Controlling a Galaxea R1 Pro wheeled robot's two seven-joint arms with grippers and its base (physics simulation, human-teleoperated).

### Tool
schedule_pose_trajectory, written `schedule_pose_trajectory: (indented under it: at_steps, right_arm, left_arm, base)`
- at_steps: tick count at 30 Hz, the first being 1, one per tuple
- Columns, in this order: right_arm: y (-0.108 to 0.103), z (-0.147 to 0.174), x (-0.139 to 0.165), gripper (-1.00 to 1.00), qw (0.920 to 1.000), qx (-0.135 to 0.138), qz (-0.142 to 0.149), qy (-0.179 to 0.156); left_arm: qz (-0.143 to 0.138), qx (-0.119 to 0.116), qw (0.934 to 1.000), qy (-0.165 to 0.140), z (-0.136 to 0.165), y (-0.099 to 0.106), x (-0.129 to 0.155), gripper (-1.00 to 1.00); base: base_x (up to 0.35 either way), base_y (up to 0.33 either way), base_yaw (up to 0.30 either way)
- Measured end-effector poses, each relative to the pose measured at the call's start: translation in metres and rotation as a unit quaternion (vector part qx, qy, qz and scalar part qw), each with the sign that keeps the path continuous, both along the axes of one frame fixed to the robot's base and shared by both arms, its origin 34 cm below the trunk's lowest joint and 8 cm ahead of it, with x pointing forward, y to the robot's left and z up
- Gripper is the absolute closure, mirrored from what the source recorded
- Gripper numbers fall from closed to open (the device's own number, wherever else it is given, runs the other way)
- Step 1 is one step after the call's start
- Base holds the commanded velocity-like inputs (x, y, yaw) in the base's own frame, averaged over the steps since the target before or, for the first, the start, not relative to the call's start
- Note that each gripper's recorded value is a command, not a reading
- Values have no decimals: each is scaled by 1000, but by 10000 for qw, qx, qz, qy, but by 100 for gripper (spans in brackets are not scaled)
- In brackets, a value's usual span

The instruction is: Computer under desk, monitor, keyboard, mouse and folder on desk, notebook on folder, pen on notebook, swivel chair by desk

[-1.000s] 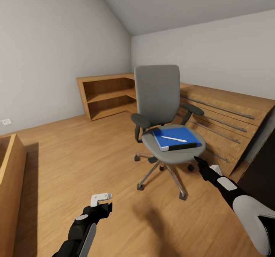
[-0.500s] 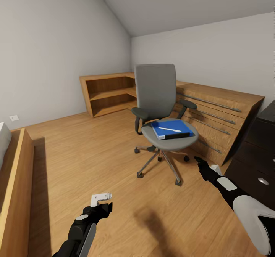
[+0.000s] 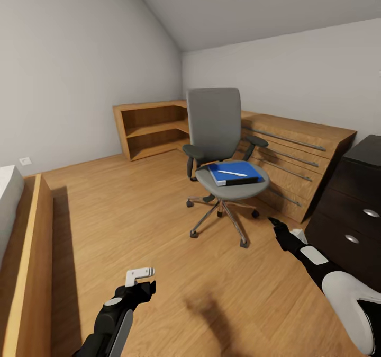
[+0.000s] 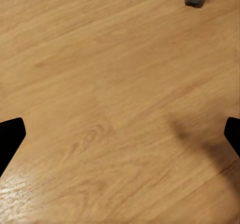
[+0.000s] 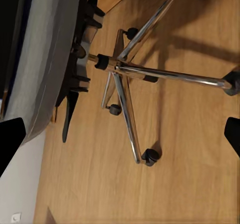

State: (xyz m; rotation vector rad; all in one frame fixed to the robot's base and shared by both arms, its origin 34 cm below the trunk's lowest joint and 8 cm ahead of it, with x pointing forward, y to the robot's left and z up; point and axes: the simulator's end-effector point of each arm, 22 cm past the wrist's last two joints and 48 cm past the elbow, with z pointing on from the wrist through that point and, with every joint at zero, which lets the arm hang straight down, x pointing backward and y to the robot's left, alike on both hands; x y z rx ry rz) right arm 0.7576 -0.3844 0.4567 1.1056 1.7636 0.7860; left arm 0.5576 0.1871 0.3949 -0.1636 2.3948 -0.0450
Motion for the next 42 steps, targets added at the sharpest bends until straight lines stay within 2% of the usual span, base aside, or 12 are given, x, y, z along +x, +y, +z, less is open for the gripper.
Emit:
schedule_pose_trajectory:
  at_steps: [2,7,12,16,17,23,24,25,27,31,37,42]
  right_arm:
    - [0,5,0,-100,10000,-49,18,-32]
    - [8,15,1,-100,9987,-472,140,-111]
    - [13,17,-2,-100,9939,-1072,22,-268]
    - [11,10,-16,-100,9857,-1644,-126,-339]
    - [17,1,-24,-100,9809,-1910,-113,-340]
    - [39,-16,-52,-100,9620,-2694,42,-438]
    - [47,-28,-78,-100,9375,-3413,106,-666]
    - [47,-52,-105,-100,9356,-3491,127,-514]
    - [48,-51,-113,-100,9290,-3648,111,-611]
    - [49,-61,-140,-100,9212,-3844,119,-593]
    - [50,-68,-170,-100,9139,-4023,125,-524]
    - [56,-68,-186,-100,9112,-4086,124,-505]
  left_arm:
    - [2,0,10000,-49,5,0,1,-100]
    - [11,7,9999,-154,16,1,3,-100]
    - [15,15,9998,-220,23,1,4,-100]
    - [20,29,9998,-184,22,2,1,-100]
    - [21,43,9999,-129,18,3,-2,-100]
    - [5,87,9999,74,3,4,-13,-100]
    - [22,121,9995,304,-27,5,-27,-100]
    - [29,136,9994,328,-33,6,-30,-100]
    - [60,148,9995,275,-39,7,-32,-100]
    - [166,197,9996,66,-45,13,-32,-100]
    - [381,291,9983,-338,-43,26,-33,-100]
    - [488,352,9972,-443,-51,32,-48,-100]
  base:
    - [-21,0,0]
    - [-7,0,0]
    - [-2,0,0]
    - [0,0,0]
    - [0,0,0]
    - [0,0,0]
    - [0,0,0]
    - [0,0,0]
    - [0,0,0]
    - [0,0,0]
    - [0,0,0]
    - [0,0,0]
